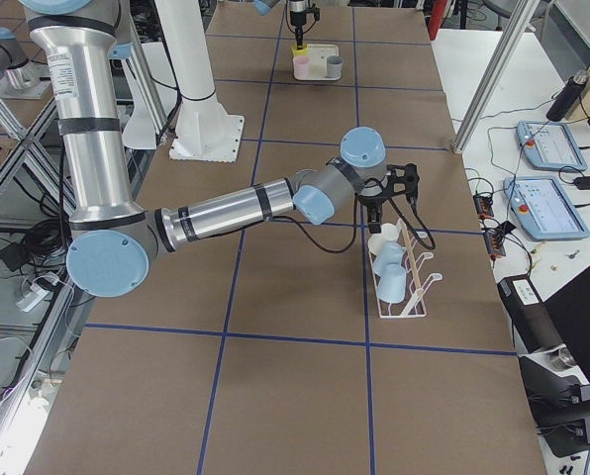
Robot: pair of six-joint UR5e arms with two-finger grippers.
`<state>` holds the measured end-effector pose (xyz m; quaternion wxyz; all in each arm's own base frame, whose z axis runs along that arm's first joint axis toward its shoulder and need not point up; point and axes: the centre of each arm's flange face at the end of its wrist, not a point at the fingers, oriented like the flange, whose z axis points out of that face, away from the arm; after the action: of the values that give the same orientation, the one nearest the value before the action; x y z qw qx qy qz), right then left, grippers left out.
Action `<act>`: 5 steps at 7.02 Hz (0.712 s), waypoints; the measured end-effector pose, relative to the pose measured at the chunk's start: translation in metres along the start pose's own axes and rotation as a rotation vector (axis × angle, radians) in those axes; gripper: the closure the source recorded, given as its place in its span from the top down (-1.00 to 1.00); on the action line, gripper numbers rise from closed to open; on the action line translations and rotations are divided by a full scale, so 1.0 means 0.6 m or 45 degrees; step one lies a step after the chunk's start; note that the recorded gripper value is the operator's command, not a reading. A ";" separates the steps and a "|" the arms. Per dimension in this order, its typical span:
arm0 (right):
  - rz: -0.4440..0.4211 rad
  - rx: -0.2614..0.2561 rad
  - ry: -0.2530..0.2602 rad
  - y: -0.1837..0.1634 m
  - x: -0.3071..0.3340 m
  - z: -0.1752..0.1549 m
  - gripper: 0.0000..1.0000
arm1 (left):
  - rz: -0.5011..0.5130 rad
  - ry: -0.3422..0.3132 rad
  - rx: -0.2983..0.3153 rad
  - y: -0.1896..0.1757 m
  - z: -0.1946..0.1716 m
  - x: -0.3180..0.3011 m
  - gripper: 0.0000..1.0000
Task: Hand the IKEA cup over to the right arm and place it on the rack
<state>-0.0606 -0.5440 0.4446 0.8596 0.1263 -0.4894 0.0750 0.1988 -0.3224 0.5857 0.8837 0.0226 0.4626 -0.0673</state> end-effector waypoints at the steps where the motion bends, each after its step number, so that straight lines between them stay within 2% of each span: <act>1: -0.001 0.001 0.000 0.000 0.000 0.000 1.00 | -0.021 0.013 0.045 -0.002 -0.039 -0.004 -1.00; 3: -0.007 0.004 -0.005 0.000 -0.005 -0.003 1.00 | -0.085 0.050 0.182 -0.022 -0.132 -0.010 -1.00; 5: -0.007 -0.001 -0.020 0.004 -0.018 0.003 1.00 | -0.134 0.132 0.259 -0.051 -0.190 0.057 -1.00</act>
<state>-0.0682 -0.5424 0.4363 0.8561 0.1277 -0.4957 0.0714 0.1211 -0.3444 0.4931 0.8470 0.0911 0.4990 -0.1588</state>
